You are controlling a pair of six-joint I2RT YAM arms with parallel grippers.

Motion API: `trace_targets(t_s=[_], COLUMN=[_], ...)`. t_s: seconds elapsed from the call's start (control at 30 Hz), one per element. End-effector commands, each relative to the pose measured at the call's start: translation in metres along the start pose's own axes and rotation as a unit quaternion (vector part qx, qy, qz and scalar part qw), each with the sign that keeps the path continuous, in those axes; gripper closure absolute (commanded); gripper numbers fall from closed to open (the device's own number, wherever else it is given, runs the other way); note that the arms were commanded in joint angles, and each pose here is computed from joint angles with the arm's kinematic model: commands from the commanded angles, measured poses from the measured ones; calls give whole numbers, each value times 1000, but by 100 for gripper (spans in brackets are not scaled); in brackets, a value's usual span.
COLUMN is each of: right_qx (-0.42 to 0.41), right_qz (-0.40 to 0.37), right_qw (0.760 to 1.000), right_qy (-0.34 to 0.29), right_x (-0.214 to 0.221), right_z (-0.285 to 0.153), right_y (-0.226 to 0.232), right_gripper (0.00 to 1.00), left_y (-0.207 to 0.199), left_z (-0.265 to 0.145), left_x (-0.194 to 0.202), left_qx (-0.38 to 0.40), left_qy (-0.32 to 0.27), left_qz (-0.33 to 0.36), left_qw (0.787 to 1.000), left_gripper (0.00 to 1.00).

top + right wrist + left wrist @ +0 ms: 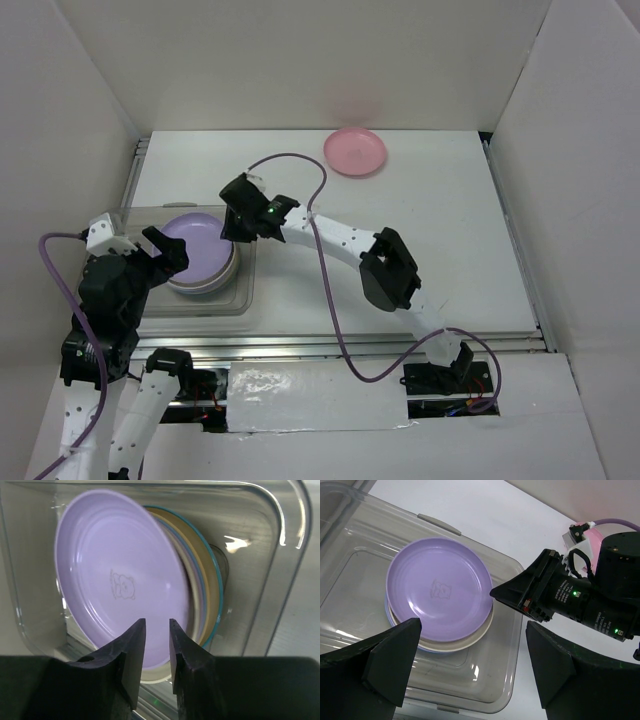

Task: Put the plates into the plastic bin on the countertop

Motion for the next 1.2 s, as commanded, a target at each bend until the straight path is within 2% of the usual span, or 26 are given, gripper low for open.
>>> trace_targets(t_s=[0.0,0.07,0.1,0.2,0.27,0.3,0.33,0.4,0.43,0.47,0.53,0.57,0.67,0.77,1.0,1.17], right_qx=[-19,-19,-22,-7,8,16,29,57,80,104,121,146,177,176,142,142], right_qz=[-2,-5,-6,-8,-1,4,21,43,68,80,103,122,149,159,208,232], right_qw=[999,999,998,996,994,993,991,988,981,978,971,966,955,955,953,948], right_qy=[-49,-51,-59,-84,-107,-115,-132,-140,-163,-161,-176,-175,-188,-178,-170,-166], right_x=[-23,-26,-32,-42,-52,-58,-76,-85,-106,-101,-112,-117,-144,-171,-225,-246], right_z=[-39,-47,-58,-85,-106,-111,-116,-131,-135,-140,-143,-144,-145,-134,-96,-71], right_y=[24,25,29,26,12,1,-19,-60,-92,-122,-158,-197,-258,-305,-383,-412], right_gripper=[66,57,49,36,26,25,22,19,18,0,0,0,0,0,0,0], left_y=[-5,-5,-5,-4,-3,-3,-2,-2,-2,-3,-4,-4,-5,-6,-10,-11], left_z=[2,2,2,1,-1,-1,-1,-2,-2,-1,3,7,14,17,22,23], left_x=[-6,-5,-6,-6,-7,-7,-7,-7,-7,-6,-4,-2,2,5,9,10], left_qx=[15,15,14,10,10,10,6,7,9,11,9,7,0,3,15,17], left_qy=[-15,-13,-14,-16,-20,-20,-22,-22,-22,-19,-12,-2,17,25,38,40], left_qz=[1,1,0,-2,-4,-5,-6,-6,-7,-5,-3,1,7,10,18,19], left_qw=[1000,1000,1000,1000,1000,1000,1000,1000,1000,1000,1000,1000,1000,1000,999,999], left_gripper=[1,1,1,1,1,1,1,1,1,1,1,1,1,1,1,1])
Point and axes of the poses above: each gripper's point midway between its finger pads, its own z axis out along the fingers, its own y axis along the line the jaws close on, x = y × z, the point moved 3 cm from there along -z, back along the fingers, and after that the axes turned 5 degrees about -z, right-handed, at the moved point
